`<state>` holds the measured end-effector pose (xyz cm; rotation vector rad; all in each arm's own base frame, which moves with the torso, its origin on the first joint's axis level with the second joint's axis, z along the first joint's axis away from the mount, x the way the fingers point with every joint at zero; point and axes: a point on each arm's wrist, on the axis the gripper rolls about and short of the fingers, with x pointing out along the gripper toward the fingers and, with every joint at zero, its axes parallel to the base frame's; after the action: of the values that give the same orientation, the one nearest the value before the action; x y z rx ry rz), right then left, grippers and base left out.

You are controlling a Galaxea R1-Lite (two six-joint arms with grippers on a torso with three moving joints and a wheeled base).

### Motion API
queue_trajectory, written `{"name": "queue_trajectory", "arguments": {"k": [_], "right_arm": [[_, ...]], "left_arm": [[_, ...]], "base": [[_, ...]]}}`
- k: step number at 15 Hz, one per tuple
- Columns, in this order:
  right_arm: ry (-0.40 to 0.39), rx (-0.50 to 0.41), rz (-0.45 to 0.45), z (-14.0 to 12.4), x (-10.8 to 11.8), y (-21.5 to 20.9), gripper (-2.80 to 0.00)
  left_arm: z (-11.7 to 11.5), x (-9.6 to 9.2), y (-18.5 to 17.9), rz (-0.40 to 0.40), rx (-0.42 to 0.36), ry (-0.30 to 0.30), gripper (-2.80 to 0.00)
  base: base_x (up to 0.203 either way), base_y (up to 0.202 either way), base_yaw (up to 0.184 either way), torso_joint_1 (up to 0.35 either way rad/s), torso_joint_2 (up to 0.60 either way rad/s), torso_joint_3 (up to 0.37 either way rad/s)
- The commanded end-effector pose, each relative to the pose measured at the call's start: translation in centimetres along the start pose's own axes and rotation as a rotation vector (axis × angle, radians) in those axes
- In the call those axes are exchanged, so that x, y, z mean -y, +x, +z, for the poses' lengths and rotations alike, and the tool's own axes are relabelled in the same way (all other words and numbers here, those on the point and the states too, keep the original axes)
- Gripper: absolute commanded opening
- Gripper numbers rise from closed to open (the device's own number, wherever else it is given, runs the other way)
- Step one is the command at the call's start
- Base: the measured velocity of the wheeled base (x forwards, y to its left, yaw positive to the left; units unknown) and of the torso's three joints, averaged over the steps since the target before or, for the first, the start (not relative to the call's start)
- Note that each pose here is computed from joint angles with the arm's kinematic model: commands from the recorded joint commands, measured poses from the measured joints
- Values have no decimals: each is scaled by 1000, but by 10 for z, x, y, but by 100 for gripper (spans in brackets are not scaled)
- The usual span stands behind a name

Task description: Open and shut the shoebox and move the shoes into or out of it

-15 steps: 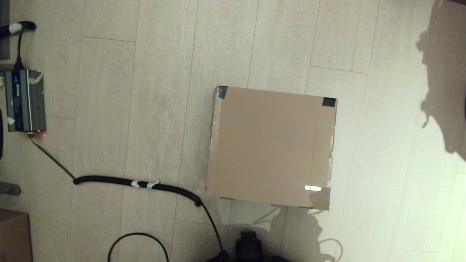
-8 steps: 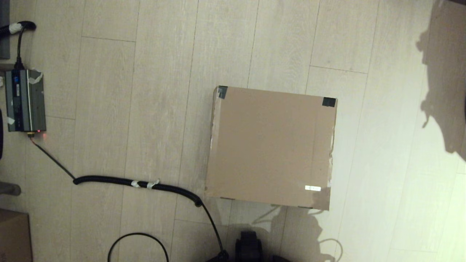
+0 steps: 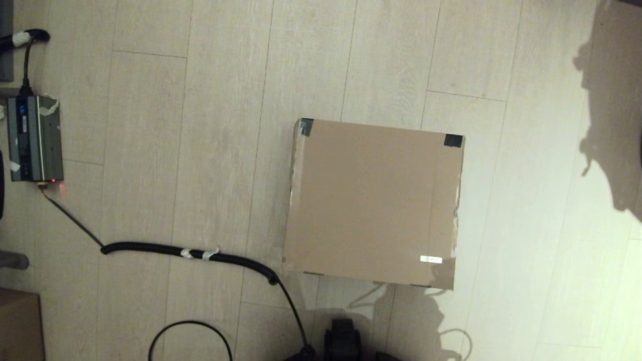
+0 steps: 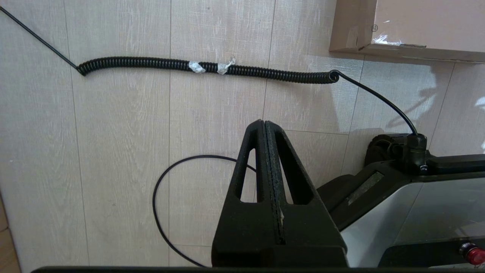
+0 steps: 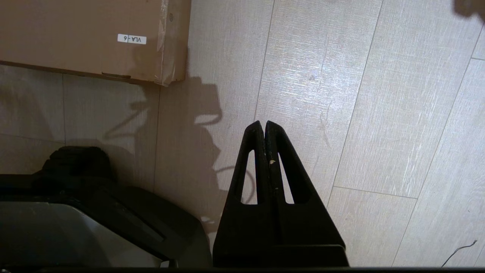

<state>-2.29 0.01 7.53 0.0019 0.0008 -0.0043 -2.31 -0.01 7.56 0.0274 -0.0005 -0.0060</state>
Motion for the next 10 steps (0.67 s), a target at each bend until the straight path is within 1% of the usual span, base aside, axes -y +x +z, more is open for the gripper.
{"name": "queue_trajectory", "arguments": {"k": [1, 10], "right_arm": [[0, -2, 1, 0, 0, 0, -280], [-1, -2, -2, 0, 0, 0, -280]], "left_arm": [[0, 0, 0, 0, 0, 0, -280], [0, 0, 0, 0, 0, 0, -280]], "base": [[0, 0, 0, 0, 0, 0], [0, 0, 0, 0, 0, 0]]}}
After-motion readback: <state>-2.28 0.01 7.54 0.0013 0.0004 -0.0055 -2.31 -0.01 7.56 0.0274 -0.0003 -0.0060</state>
